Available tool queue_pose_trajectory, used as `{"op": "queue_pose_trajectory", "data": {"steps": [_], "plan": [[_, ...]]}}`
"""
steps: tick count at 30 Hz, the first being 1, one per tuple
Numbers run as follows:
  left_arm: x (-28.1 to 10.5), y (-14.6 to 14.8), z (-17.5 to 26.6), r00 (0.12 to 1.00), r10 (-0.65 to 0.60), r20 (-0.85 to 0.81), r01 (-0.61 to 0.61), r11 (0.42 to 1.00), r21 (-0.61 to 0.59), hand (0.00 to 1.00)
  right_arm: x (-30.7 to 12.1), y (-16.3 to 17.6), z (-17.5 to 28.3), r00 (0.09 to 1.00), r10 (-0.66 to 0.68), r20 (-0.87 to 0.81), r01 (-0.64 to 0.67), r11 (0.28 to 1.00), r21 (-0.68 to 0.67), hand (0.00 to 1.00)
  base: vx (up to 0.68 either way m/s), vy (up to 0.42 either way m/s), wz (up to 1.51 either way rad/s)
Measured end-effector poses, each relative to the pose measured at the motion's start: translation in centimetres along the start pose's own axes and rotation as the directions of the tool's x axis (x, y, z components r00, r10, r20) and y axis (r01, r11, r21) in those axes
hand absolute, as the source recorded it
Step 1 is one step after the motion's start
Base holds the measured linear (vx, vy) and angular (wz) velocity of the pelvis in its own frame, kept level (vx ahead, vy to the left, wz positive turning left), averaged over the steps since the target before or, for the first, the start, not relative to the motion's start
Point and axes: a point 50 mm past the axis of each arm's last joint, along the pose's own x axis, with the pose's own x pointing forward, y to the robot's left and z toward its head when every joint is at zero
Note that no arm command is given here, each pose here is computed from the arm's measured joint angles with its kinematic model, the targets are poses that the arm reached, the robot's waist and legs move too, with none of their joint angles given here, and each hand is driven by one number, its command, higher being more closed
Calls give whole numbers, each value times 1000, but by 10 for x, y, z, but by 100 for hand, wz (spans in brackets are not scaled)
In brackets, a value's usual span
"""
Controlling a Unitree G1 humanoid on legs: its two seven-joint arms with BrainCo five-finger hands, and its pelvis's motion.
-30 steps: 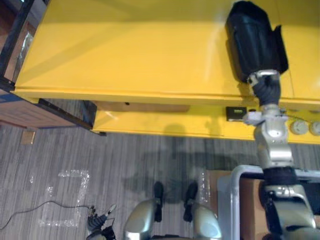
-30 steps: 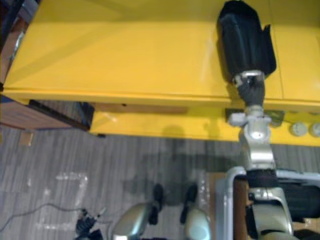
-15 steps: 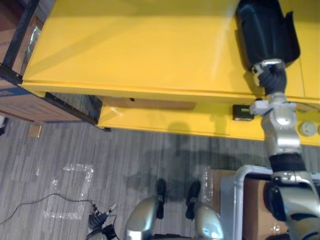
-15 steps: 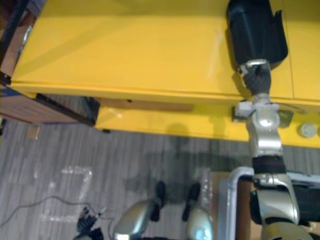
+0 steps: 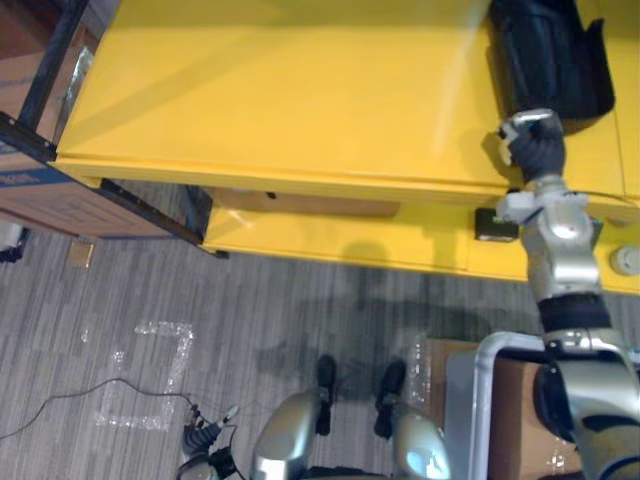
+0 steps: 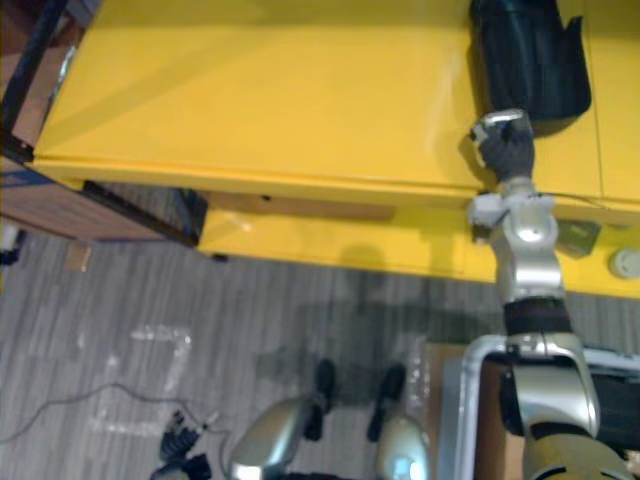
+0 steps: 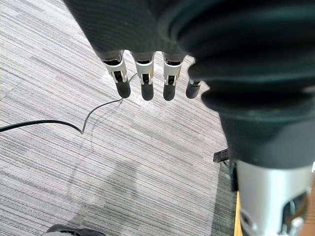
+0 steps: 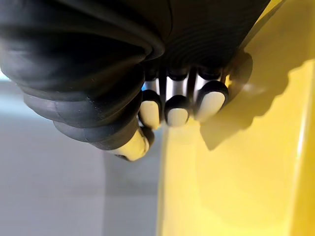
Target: Walk over and take plastic housings, then place them on the shelf
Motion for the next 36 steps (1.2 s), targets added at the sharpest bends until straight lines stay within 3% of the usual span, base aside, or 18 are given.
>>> {"op": "queue_pose_trajectory", "data": {"steps": [5,6,9,12,15,16,20,23,29,36], "plan": [[0,0,0,1000,-9,1,9,1000,0,0,-14,11,5,994,87,63,-87,996,-5,100,0,0,0],[0,1,-1,1000,-8,-1,8,1000,-1,0,-23,17,10,986,123,113,-124,992,4,0,35,-24,-1],[-1,6,-3,1000,0,-9,-1,1000,-8,0,-40,34,28,952,179,249,-195,980,38,0,41,-19,0],[-2,18,-8,999,36,-27,-36,999,-2,0,-66,38,39,930,96,355,-144,983,113,0,110,-25,-2],[-7,27,-18,997,62,-55,-61,998,10,0,-82,18,37,927,-151,343,118,986,116,0,126,0,-6],[-9,29,-23,995,65,-70,-63,997,32,0,-87,7,33,904,-278,324,258,961,105,0,69,19,-14],[-13,29,-31,993,73,-91,-70,997,35,0,-103,-20,18,831,-505,232,512,858,33,0,5,8,-15],[-13,30,-31,992,84,-91,-81,996,36,0,-110,-42,-3,779,-617,114,623,782,-22,0,-78,0,-6],[-14,29,-33,991,82,-107,-78,996,38,0,-85,-93,-35,730,-674,-115,662,739,-129,0,-98,17,-1],[-7,22,-22,995,58,-80,-55,998,34,0,-26,-110,6,789,-611,-64,604,791,-93,0,3,3,16]]}}
